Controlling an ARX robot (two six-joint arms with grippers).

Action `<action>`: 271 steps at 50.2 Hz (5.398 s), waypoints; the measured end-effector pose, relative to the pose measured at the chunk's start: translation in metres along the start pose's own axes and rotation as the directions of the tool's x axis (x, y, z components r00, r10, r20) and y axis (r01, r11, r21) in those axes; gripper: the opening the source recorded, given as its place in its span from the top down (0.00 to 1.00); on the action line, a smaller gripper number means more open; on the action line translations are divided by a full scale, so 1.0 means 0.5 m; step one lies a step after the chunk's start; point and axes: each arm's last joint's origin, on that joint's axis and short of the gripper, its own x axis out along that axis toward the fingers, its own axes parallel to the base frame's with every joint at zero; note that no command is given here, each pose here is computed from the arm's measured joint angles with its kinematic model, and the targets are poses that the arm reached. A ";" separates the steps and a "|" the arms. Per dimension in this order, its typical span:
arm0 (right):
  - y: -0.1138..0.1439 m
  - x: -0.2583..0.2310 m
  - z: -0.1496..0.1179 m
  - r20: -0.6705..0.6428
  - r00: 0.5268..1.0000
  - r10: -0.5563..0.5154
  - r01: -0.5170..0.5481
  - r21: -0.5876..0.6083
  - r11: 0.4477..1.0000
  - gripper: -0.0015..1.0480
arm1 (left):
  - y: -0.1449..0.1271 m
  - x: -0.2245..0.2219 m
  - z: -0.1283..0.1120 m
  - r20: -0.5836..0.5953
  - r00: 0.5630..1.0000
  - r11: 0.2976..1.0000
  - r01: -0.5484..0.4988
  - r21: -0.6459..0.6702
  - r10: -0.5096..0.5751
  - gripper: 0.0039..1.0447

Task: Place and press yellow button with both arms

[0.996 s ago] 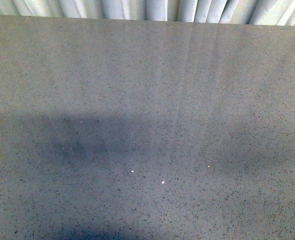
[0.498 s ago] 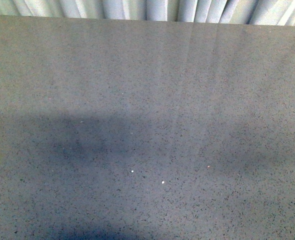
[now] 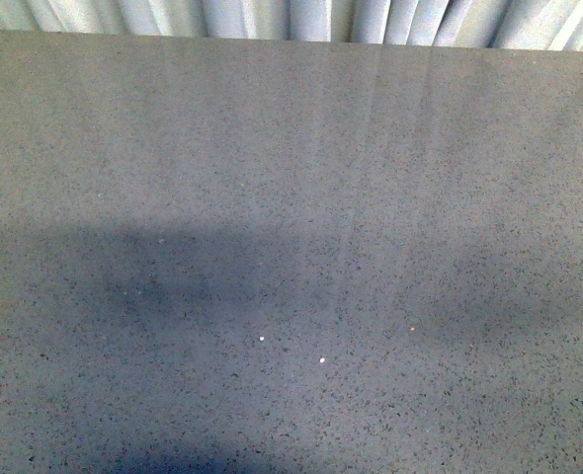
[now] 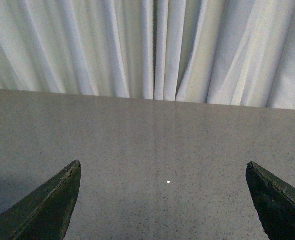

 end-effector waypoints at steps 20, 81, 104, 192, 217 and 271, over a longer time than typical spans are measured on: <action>0.000 0.000 0.000 0.000 1.000 0.000 0.000 0.000 1.000 0.09 | -0.008 0.003 -0.004 -0.006 1.000 1.000 0.011 0.021 -0.011 0.67; 0.000 0.000 0.000 0.000 1.000 0.000 0.000 0.000 1.000 0.09 | -0.389 0.013 0.102 0.088 0.916 0.904 0.365 0.225 -0.391 0.67; 0.000 0.000 0.000 0.000 1.000 0.000 0.000 0.000 1.000 0.09 | -0.444 0.080 0.018 -0.010 0.922 0.893 0.378 0.244 -0.388 0.67; 0.000 0.000 0.000 0.000 1.000 0.000 0.000 0.000 1.000 0.09 | -0.183 -0.197 0.063 0.548 0.822 0.987 0.112 0.112 -0.156 0.99; -0.018 0.112 0.067 -0.377 0.925 0.048 -0.085 -0.082 0.993 0.09 | -0.178 -0.236 0.053 0.566 0.809 0.987 0.112 0.112 -0.156 0.99; 0.467 0.514 -0.021 -0.584 0.639 0.501 -0.588 0.048 0.807 0.93 | -0.169 -0.271 0.019 0.553 0.819 0.988 0.110 0.113 -0.154 0.99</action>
